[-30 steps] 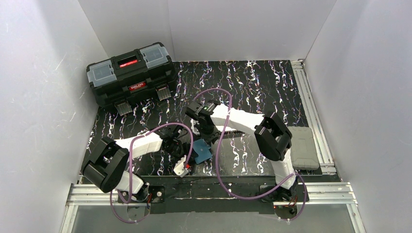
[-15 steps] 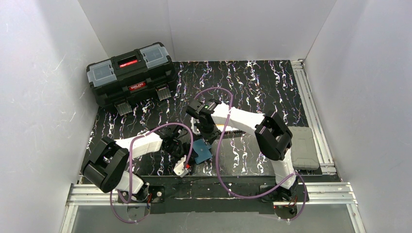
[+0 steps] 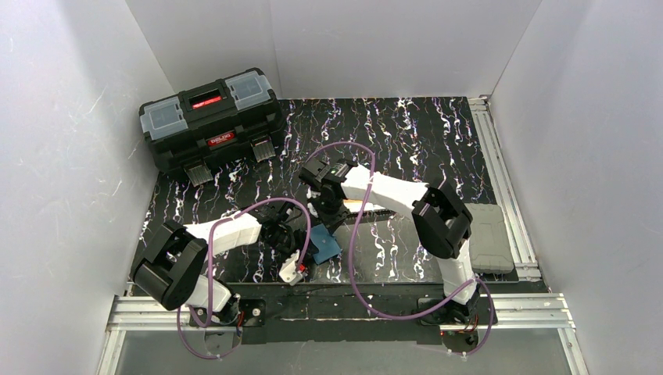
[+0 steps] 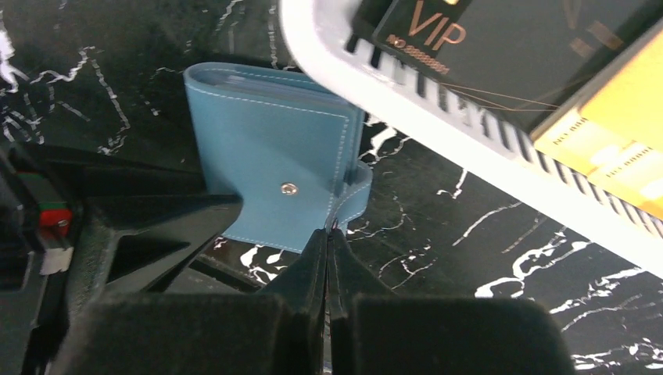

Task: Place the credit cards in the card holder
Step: Close the card holder at the center of the board.

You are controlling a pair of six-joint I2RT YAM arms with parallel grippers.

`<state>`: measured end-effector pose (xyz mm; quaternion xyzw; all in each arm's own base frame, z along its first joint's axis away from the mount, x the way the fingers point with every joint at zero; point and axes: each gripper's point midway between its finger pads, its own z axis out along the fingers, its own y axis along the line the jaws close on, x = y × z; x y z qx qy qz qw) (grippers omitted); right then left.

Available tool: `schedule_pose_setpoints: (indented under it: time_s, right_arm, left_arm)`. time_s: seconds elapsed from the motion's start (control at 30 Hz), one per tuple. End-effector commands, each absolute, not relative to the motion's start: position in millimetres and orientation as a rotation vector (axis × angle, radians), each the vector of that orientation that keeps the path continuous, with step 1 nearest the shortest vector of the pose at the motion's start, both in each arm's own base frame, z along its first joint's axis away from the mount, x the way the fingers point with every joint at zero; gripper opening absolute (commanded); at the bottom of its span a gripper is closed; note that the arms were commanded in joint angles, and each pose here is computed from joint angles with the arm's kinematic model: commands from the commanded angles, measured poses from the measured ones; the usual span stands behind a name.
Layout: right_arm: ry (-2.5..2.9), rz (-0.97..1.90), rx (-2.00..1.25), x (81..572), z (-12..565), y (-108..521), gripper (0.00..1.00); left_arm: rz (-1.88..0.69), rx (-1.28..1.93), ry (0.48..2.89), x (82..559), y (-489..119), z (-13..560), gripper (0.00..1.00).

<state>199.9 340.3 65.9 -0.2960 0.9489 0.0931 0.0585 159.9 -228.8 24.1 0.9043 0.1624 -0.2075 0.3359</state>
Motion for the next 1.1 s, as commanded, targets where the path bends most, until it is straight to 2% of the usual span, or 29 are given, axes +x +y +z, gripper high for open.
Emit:
schedule_pose_setpoints:
  time_s: [0.0, 0.4, 1.07]
  right_arm:
    - [2.839, 0.457, -0.972, 191, 77, 356, 0.01]
    - [2.918, 0.469, -1.080, 176, 51, 351, 0.01]
    - [2.934, 0.528, -1.116, 172, 45, 359, 0.01]
  left_arm:
    - [-0.617, 2.396, 0.456, 142, -218, 17, 0.26]
    - [-0.619, 2.399, 0.450, 141, -218, 17, 0.26]
    - [-0.620, 2.403, 0.444, 141, -218, 18, 0.26]
